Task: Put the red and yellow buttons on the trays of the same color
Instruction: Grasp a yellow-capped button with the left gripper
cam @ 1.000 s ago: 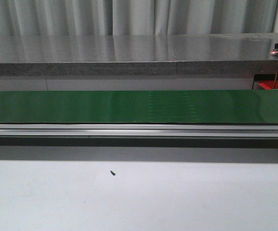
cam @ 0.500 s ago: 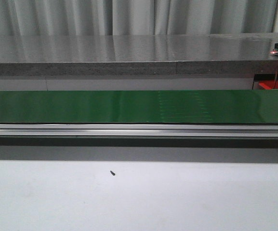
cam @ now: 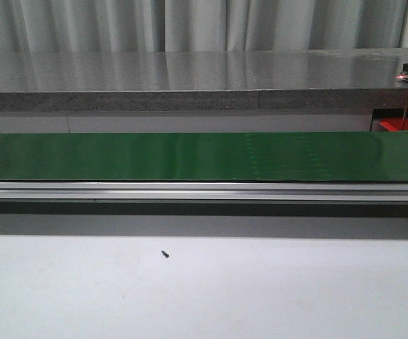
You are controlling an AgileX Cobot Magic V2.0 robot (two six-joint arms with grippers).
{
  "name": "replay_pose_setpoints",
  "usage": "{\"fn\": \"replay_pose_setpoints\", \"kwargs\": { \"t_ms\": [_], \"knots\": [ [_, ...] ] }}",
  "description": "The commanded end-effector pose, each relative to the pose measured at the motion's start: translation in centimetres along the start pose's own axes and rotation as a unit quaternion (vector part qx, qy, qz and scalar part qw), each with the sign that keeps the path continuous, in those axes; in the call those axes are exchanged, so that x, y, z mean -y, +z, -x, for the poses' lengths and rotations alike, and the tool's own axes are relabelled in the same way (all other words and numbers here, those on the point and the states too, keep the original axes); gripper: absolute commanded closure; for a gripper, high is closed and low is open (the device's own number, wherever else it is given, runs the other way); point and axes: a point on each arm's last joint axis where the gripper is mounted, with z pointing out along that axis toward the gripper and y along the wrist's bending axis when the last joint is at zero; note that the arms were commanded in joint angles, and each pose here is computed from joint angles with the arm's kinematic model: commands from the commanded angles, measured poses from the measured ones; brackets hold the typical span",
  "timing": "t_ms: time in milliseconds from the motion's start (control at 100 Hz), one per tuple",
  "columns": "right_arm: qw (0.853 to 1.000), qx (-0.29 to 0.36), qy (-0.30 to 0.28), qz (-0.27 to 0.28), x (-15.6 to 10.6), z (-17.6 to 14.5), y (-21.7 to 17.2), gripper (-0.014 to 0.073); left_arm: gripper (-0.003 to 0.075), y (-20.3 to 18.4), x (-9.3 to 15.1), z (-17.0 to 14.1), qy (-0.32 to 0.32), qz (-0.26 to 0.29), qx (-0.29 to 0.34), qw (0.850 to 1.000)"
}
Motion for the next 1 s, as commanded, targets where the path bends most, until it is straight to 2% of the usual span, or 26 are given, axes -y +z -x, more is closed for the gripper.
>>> {"fn": "replay_pose_setpoints", "kwargs": {
  "t_ms": [0, 190, 360, 610, 840, 910, 990],
  "knots": [
    [0.998, 0.057, -0.003, 0.007, -0.2, 1.4, -0.3, 0.0717, 0.0153, -0.7, 0.0, 1.0, 0.026, -0.002, 0.035, 0.999],
    [0.998, 0.057, -0.003, 0.007, -0.2, 1.4, -0.3, 0.0717, 0.0153, 1.4, -0.3, 1.5, 0.038, 0.001, 0.03, 0.999],
    [0.998, 0.057, -0.003, 0.007, -0.2, 1.4, -0.3, 0.0717, 0.0153, 2.7, -0.6, 2.1, 0.034, 0.006, 0.05, 0.998],
    [0.998, 0.057, -0.003, 0.007, -0.2, 1.4, -0.3, 0.0717, 0.0153, 5.2, -0.5, 2.4, 0.042, -0.015, 0.042, 0.998],
    [0.998, 0.057, -0.003, 0.007, -0.2, 1.4, -0.3, 0.0717, 0.0155, 5.7, -0.7, 2.9, 0.04, -0.007, 0.069, 0.997],
    [0.998, 0.057, -0.003, 0.007, -0.2, 1.4, -0.3, 0.0717, 0.019, 5.7, -0.8, 3.0, 0.042, -0.004, 0.076, 0.996],
    [0.998, 0.057, -0.003, 0.007, -0.2, 1.4, -0.3, 0.0717, 0.0286, 5.7, -0.8, 3.1, 0.042, -0.003, 0.08, 0.996]
  ]
}}
